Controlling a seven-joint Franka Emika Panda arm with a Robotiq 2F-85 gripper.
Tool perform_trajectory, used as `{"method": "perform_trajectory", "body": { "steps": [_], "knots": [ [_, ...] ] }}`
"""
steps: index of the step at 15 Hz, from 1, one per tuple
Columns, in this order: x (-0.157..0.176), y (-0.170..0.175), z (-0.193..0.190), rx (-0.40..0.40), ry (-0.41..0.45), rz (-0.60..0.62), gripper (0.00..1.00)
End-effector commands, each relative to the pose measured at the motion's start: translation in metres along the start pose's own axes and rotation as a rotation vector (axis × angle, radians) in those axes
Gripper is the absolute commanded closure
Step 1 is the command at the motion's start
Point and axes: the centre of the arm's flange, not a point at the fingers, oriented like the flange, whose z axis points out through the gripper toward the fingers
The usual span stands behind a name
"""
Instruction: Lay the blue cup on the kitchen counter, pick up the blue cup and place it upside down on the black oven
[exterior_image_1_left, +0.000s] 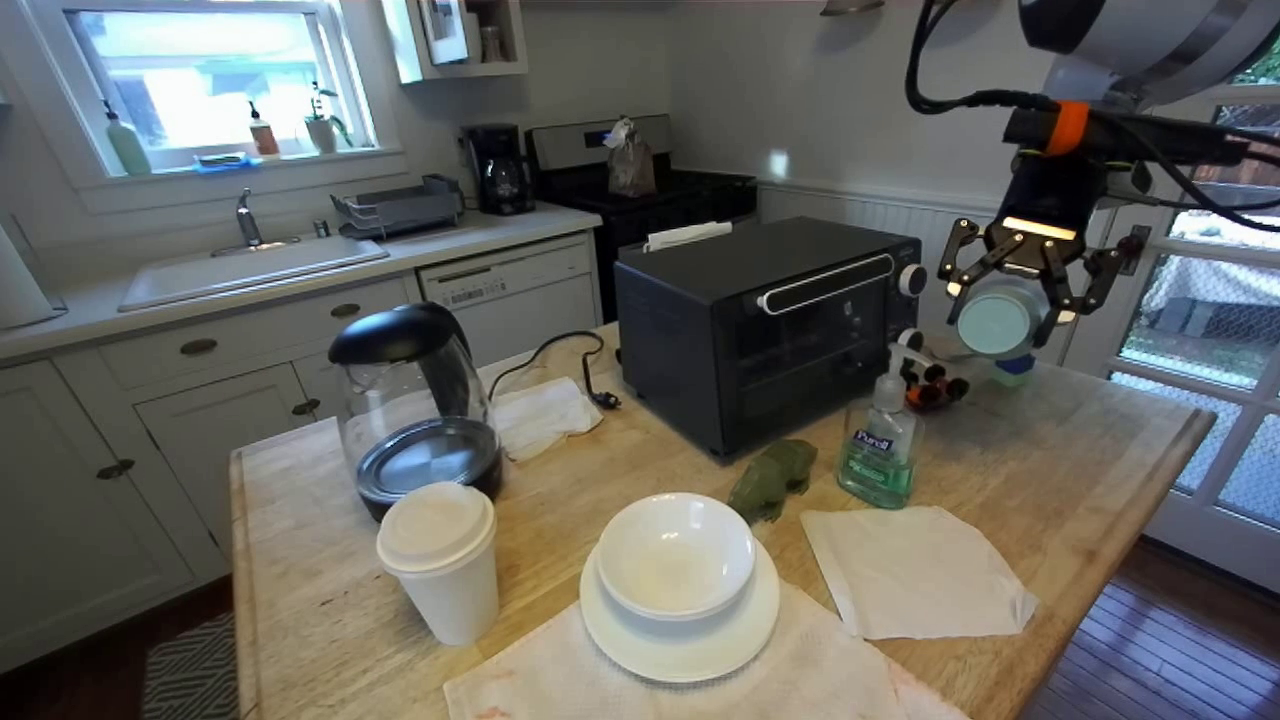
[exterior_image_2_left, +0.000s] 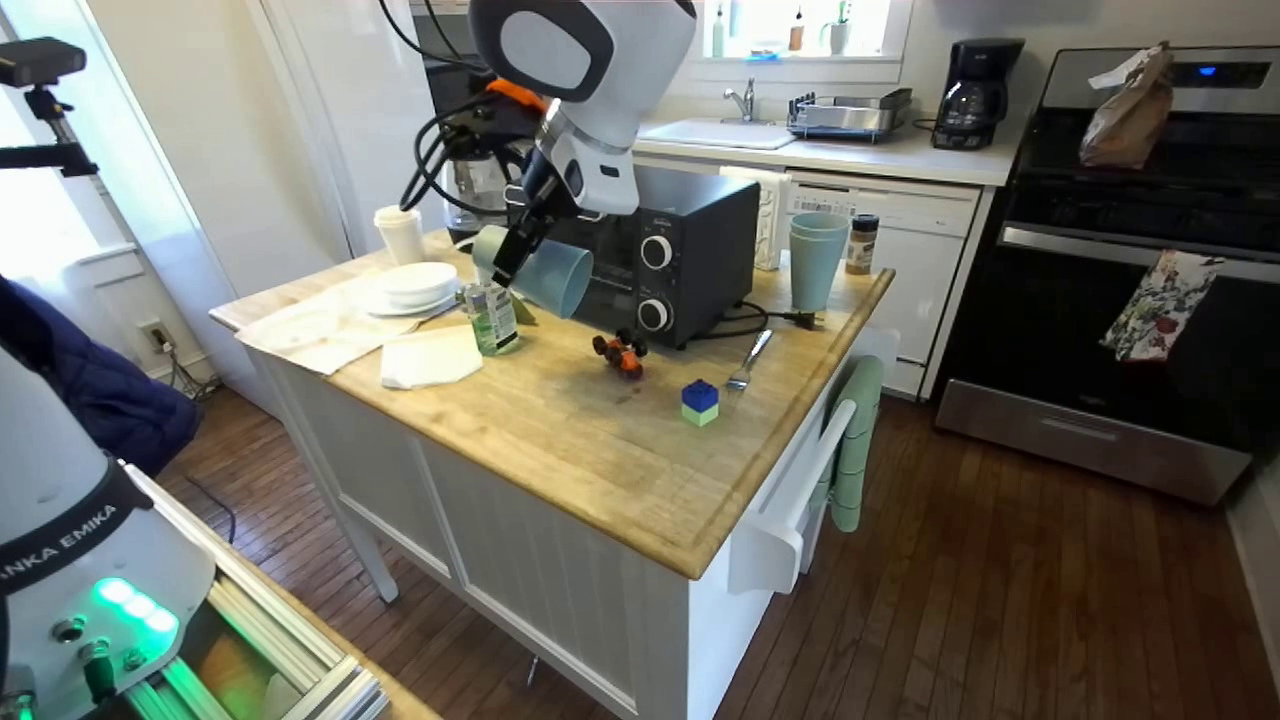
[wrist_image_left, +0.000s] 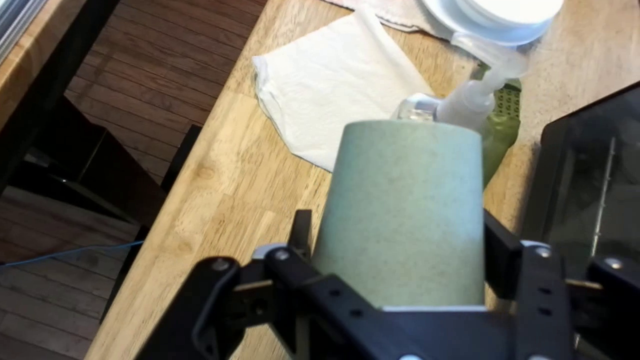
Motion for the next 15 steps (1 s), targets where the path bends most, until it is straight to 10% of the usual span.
{"method": "perform_trajectory", "body": {
  "steps": [1,5,6,15],
  "knots": [
    [0.002,0.000,-0.001,0.003,0.000,0.005,0.22],
    [0.003,-0.001,0.002,0.000,-0.003,0.011,0.22],
    [0.006,-0.001,-0.002,0.015,-0.007,0.021,0.47],
    [0.032,0.004,-0.042,0.139,-0.177,0.118,0.47]
  ]
}}
